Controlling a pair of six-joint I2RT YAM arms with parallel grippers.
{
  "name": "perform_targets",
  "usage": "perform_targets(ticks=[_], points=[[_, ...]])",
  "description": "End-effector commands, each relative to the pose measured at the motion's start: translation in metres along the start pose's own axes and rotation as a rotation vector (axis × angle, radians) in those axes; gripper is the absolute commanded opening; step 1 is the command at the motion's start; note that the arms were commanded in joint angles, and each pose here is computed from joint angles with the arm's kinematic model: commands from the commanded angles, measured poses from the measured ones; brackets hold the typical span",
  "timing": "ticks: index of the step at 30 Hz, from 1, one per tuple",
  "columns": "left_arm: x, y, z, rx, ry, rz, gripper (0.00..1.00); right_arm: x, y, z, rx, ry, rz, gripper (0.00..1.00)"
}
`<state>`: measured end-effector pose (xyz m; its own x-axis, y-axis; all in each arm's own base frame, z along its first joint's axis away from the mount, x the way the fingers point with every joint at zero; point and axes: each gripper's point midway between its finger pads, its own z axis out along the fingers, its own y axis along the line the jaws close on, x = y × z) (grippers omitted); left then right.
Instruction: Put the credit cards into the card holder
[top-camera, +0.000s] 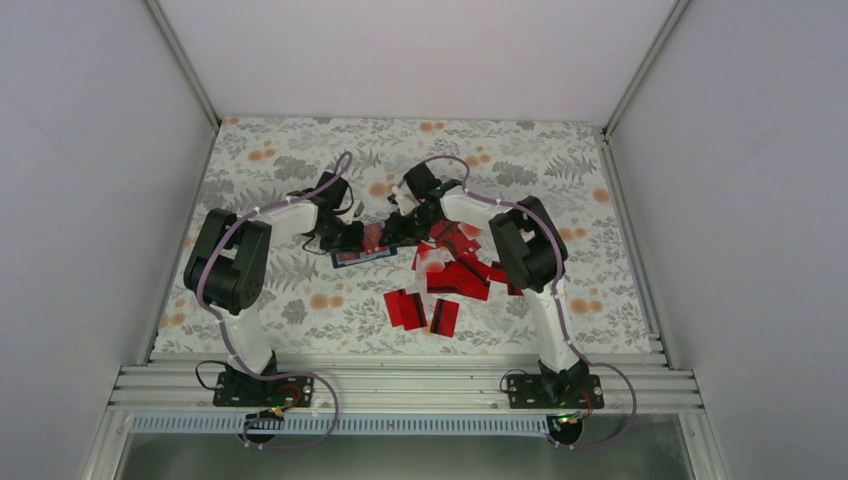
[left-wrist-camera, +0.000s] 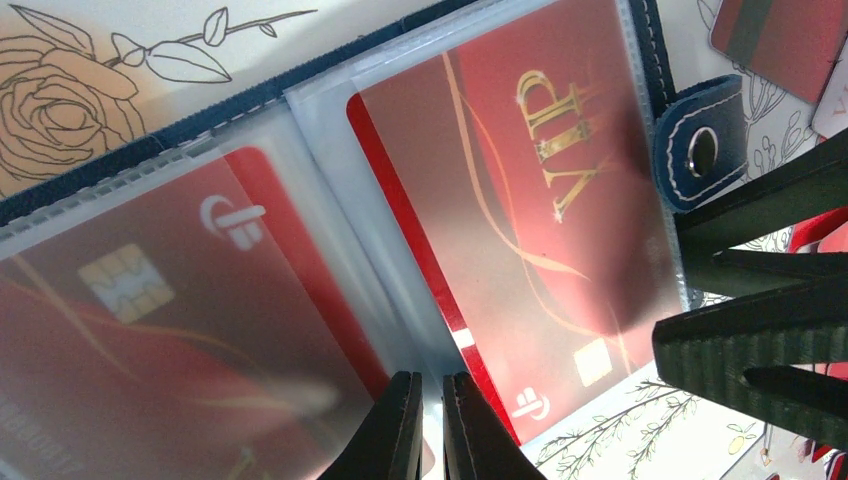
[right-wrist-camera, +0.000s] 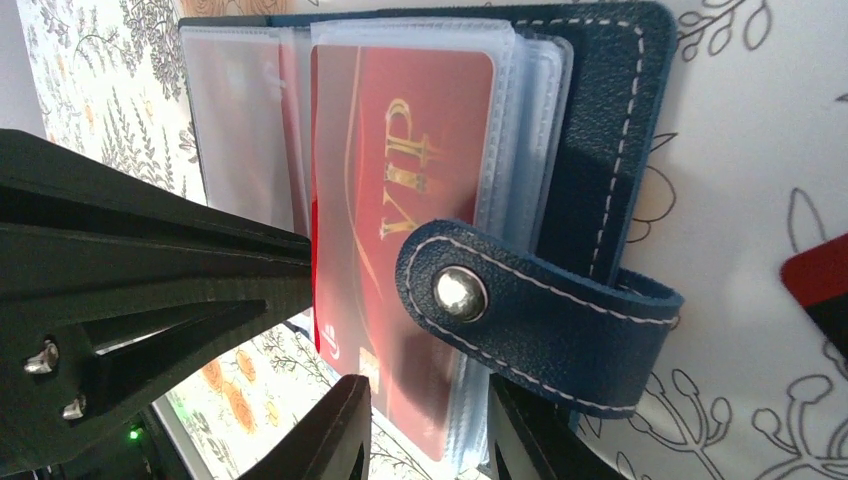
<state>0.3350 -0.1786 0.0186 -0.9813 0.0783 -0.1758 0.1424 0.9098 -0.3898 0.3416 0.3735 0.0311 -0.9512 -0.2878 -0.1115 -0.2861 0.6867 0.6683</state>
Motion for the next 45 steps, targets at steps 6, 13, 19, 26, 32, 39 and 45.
perform_targets(ticks=[6, 13, 19, 26, 32, 39, 45], points=[[0.015, 0.009, 0.017, -0.021, 0.059, -0.014, 0.08, -0.003, 0.019, 0.006, -0.033, 0.018, -0.06, 0.3], [0.013, 0.01, 0.016, -0.031, 0.057, -0.01, 0.08, -0.008, 0.017, -0.003, 0.037, -0.006, -0.066, 0.3], [0.013, 0.01, 0.018, -0.031, 0.057, -0.012, 0.08, -0.008, 0.017, -0.007, 0.07, -0.01, -0.077, 0.3], [0.009, 0.008, 0.017, -0.024, 0.05, -0.013, 0.08, -0.01, 0.025, -0.007, 0.051, -0.01, -0.107, 0.3], [0.008, 0.008, 0.017, -0.025, 0.055, -0.017, 0.09, -0.007, 0.031, -0.001, -0.013, 0.008, -0.112, 0.29], [0.006, 0.006, 0.014, -0.025, 0.051, -0.023, 0.09, -0.007, 0.036, -0.002, -0.039, 0.007, -0.137, 0.29], [0.003, 0.003, 0.009, -0.021, 0.04, -0.036, 0.1, -0.01, 0.041, -0.008, -0.035, -0.005, -0.163, 0.29]])
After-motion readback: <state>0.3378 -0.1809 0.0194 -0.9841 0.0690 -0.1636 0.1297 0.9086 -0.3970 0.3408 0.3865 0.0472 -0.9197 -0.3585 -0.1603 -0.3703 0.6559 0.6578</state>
